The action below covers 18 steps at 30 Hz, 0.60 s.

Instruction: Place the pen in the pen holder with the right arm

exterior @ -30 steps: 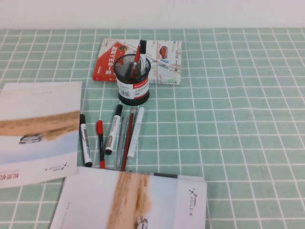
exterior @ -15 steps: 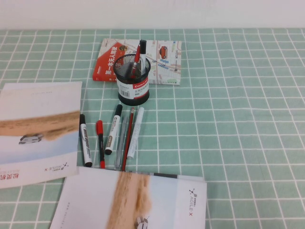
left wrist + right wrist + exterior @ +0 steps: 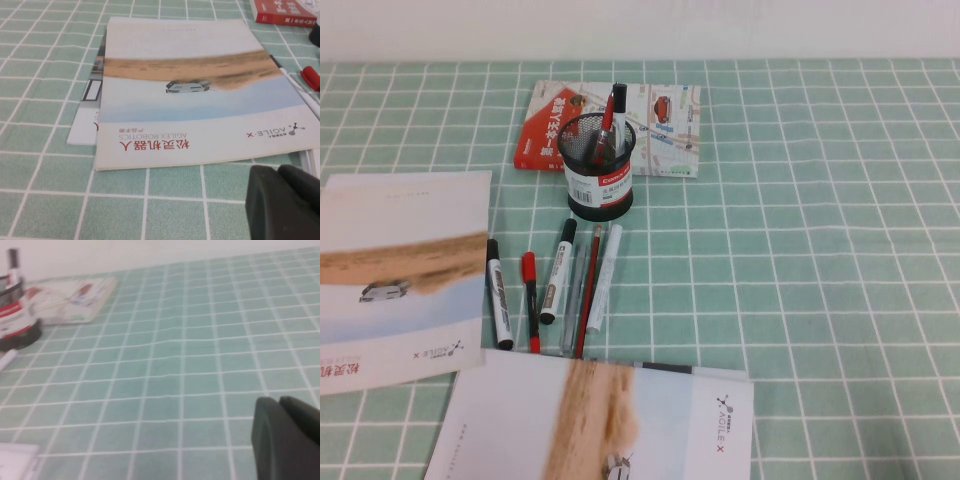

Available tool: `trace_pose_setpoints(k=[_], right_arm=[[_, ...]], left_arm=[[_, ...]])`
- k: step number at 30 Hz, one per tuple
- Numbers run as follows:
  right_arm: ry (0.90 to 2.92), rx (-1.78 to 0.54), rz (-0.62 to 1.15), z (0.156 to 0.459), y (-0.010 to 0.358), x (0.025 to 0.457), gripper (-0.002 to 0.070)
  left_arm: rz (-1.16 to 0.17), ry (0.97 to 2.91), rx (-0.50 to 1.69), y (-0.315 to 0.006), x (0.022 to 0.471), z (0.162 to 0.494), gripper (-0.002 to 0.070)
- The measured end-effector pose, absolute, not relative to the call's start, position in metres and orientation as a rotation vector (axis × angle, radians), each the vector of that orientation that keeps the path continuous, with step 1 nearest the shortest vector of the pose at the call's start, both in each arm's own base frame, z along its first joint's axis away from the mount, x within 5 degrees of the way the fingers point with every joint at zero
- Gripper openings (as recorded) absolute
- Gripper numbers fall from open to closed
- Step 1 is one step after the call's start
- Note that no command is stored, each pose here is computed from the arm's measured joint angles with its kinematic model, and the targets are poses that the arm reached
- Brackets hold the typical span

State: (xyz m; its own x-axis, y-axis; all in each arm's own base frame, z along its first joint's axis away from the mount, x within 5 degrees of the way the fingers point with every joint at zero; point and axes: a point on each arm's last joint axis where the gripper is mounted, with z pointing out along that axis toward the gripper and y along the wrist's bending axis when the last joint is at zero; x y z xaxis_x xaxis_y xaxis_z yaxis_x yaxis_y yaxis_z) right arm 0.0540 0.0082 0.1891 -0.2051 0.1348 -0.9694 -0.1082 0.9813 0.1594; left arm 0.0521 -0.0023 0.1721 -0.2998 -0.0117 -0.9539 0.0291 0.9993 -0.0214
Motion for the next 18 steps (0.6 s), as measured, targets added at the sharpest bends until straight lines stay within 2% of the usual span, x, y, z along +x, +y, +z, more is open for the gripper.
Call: trace_pose_setpoints(k=[12,18], right_arm=[[1.828,0.038,0.193,0.176,0.007,0.053,-0.0019],[1.839,-0.058,0.123,0.175,0.007,0.053,-0.0019]], left_arm=[[-0.04,1.875,0.013,-0.002,0.052,0.172,-0.0004],[-0.04,1.875,0.013,-0.002,0.052,0.172,-0.0004]])
